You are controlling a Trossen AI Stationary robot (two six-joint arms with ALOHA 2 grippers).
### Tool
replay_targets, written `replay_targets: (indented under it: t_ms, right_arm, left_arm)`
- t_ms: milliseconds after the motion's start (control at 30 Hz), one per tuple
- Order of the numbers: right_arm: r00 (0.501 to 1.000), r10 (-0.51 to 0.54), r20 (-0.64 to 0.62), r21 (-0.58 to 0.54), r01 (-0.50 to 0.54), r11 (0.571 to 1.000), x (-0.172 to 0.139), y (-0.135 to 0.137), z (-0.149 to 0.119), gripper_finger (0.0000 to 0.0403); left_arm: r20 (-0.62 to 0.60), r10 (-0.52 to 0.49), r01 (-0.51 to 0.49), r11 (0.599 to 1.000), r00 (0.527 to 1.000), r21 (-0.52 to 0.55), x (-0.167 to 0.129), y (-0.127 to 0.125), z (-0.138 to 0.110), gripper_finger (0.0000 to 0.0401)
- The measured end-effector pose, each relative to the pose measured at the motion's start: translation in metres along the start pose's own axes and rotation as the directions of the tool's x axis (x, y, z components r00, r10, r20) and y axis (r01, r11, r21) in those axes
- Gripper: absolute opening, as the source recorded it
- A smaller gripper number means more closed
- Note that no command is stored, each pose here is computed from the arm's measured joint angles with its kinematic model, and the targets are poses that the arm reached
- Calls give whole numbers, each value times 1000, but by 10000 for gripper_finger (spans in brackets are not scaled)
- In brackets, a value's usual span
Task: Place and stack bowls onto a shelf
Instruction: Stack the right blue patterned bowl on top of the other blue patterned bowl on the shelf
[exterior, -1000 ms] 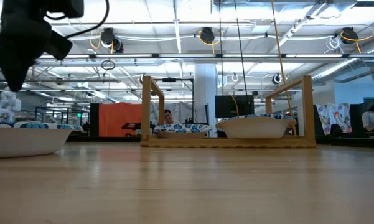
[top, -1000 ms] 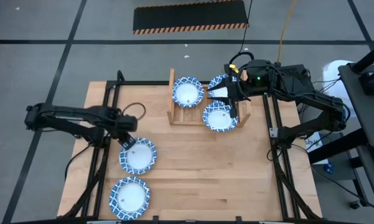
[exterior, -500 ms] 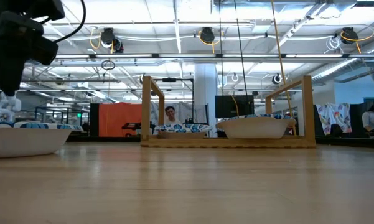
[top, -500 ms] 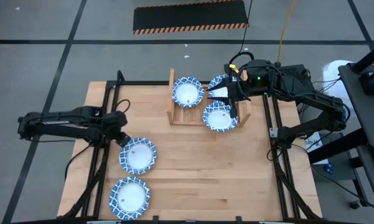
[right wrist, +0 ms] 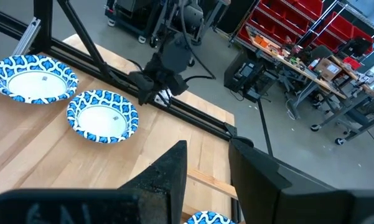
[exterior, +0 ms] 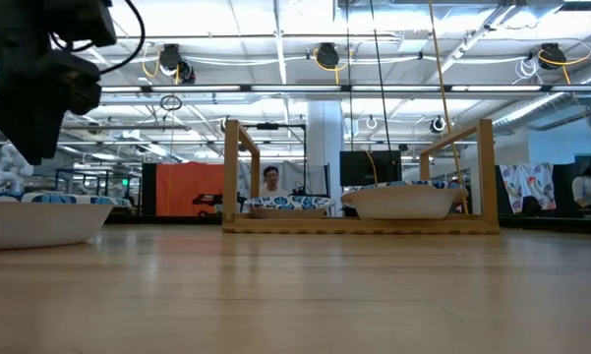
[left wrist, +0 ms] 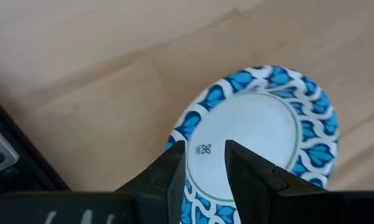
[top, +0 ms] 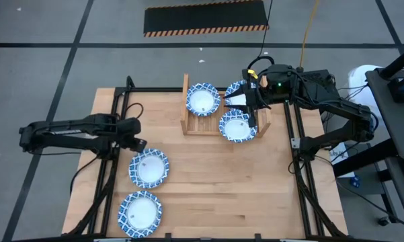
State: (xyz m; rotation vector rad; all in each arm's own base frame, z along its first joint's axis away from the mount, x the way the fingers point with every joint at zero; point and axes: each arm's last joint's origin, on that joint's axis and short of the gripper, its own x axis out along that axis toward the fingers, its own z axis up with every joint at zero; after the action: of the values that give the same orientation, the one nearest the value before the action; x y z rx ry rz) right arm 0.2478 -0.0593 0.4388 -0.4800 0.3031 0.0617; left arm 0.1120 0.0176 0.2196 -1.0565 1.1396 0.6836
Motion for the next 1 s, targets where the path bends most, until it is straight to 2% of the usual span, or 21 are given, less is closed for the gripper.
replay_targets:
  t_ms: [100,333,567,1000]
  right_arm:
    - [1000,0,0,0,0,1000,0,0,0,114]
    - [1000,0,1,-3,0,1000,0,0,0,114]
    - [1000,1,0,-37,-1,999,0,0,0,114]
    - [1000,1,0,-37,-1,999,0,0,0,114]
  left_arm:
    - [-26,36,-36,999,999,-15,6,-2,4,118]
    - [-150,51,-44,998,987,46,17,-6,11,118]
    - [-210,106,-92,993,972,73,30,-6,23,118]
    - [-309,198,-129,964,930,232,52,-9,31,118]
